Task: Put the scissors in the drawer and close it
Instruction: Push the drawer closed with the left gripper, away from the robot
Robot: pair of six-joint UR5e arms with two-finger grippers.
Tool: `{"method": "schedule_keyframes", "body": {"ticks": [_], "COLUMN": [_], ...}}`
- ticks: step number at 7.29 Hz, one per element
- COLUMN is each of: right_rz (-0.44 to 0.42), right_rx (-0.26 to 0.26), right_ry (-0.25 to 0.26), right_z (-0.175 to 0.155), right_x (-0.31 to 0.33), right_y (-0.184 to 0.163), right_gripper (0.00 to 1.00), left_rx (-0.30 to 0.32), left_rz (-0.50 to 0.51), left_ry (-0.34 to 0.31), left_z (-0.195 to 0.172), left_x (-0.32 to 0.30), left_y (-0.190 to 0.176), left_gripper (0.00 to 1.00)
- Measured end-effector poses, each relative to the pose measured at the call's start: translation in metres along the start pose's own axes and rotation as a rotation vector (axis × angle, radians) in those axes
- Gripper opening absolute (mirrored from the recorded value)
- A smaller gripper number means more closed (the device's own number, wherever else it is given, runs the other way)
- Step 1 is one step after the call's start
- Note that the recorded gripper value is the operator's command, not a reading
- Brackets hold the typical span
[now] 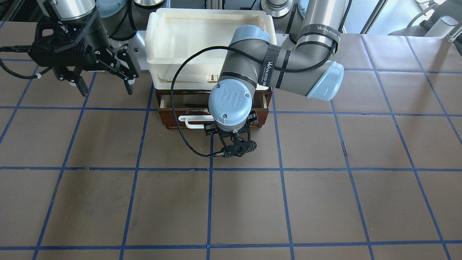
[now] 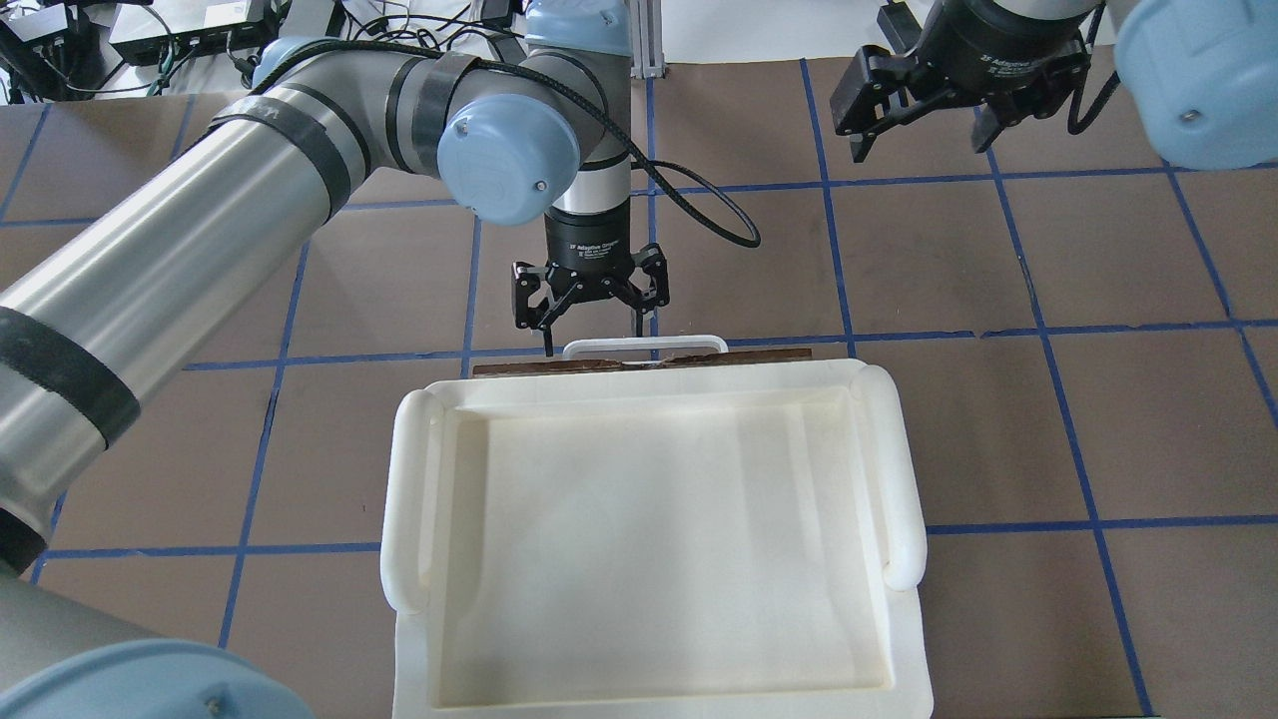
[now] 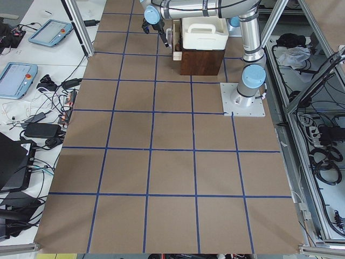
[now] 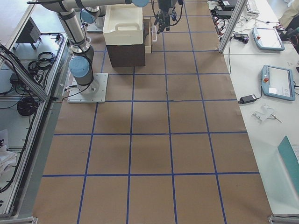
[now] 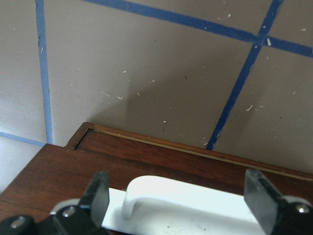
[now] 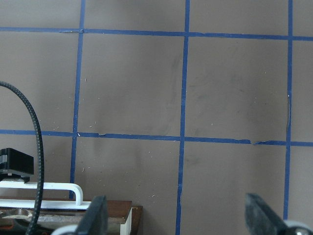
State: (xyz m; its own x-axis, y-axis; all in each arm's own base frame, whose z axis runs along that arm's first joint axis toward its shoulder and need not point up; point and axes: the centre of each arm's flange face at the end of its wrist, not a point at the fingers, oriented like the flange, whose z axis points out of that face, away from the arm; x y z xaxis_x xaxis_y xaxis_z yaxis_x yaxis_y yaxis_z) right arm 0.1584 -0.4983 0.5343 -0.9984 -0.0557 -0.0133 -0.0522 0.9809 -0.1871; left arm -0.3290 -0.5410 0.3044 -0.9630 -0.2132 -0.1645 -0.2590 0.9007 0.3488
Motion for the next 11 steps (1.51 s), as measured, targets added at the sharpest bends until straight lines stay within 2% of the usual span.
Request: {"method": "schedule_keyframes", "body": {"ticks": [6, 11], "right_rz": [0.0, 0.001], "right_rx": [0.01, 0.01], "right_ry": [0.002, 0.003], "right_z": [-0.001, -0.001], "right_x": [0.0, 0.001], "right_y": [-0.001, -0.001], "right_gripper": [1.0, 1.0], "left_rx": [-0.07, -0.091], "left_rz": [0.011, 0.012], "left_ry": [-0.057, -0.07], "left_z": [0.01, 0.019], "left_x": [0.001, 0.0], "left_y": [0.018, 0.022], "left_gripper": [1.0, 1.0]}}
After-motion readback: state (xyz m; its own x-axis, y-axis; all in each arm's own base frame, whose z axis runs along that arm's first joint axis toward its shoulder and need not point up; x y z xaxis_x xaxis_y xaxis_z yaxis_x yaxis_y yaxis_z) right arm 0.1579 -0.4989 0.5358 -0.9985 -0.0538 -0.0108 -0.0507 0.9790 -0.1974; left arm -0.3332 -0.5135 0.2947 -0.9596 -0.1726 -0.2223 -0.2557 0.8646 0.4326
